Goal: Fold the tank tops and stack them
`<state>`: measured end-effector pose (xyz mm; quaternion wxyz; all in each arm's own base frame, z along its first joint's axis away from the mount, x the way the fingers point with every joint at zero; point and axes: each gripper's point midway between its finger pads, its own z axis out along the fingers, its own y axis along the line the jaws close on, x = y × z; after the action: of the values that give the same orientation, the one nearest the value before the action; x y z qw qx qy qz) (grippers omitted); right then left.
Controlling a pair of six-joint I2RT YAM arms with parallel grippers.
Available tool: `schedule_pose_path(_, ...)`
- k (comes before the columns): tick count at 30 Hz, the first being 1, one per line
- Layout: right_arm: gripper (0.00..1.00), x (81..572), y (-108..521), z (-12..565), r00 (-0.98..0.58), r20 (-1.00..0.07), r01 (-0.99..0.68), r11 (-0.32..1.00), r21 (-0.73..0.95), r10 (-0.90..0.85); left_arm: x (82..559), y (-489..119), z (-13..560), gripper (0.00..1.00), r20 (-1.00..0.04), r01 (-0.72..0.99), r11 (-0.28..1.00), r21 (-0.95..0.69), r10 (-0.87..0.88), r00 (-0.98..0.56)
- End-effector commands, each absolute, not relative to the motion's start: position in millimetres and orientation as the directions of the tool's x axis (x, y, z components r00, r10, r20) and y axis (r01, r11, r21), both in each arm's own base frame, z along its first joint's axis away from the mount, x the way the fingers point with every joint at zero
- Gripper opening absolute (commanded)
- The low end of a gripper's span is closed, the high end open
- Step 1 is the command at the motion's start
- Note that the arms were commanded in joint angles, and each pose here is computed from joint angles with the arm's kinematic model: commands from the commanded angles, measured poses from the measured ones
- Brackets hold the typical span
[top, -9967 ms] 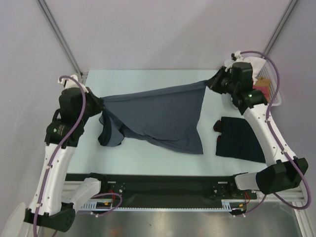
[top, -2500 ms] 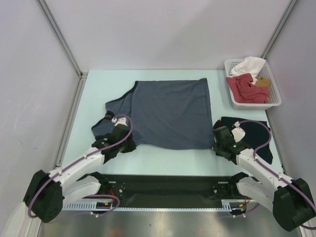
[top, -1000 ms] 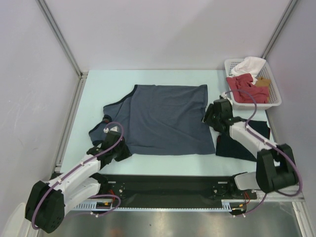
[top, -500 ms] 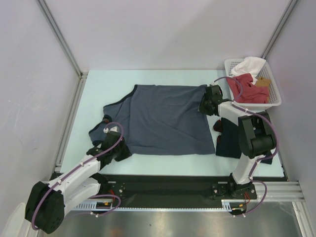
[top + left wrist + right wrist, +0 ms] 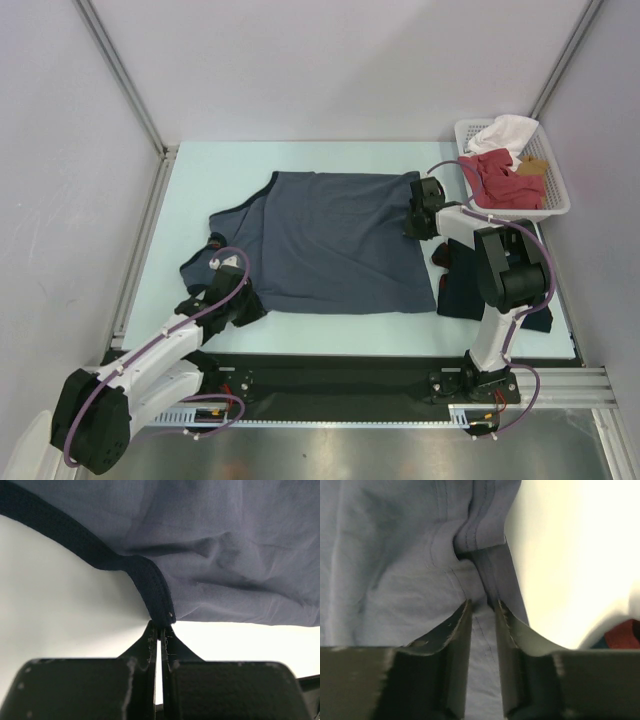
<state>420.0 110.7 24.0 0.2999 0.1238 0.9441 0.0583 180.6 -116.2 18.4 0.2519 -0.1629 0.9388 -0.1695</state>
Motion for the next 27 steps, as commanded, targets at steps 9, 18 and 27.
schedule_pose_path(9, 0.00, 439, 91, 44, -0.742, -0.593, 0.257, 0.949, 0.182, 0.314, 185, -114, 23, 0.00, -0.445, -0.212, 0.891, -0.402, -0.393, -0.805)
schedule_pose_path(18, 0.00, 439, 55, 49, -0.691, -0.608, 0.366, 0.915, 0.173, 0.391, 185, -112, 22, 0.00, -0.444, -0.222, 0.891, -0.397, -0.398, -0.803)
schedule_pose_path(27, 0.20, 440, 57, 50, -0.696, -0.600, 0.352, 0.916, 0.193, 0.394, 184, -112, 23, 0.01, -0.447, -0.221, 0.889, -0.401, -0.401, -0.800)
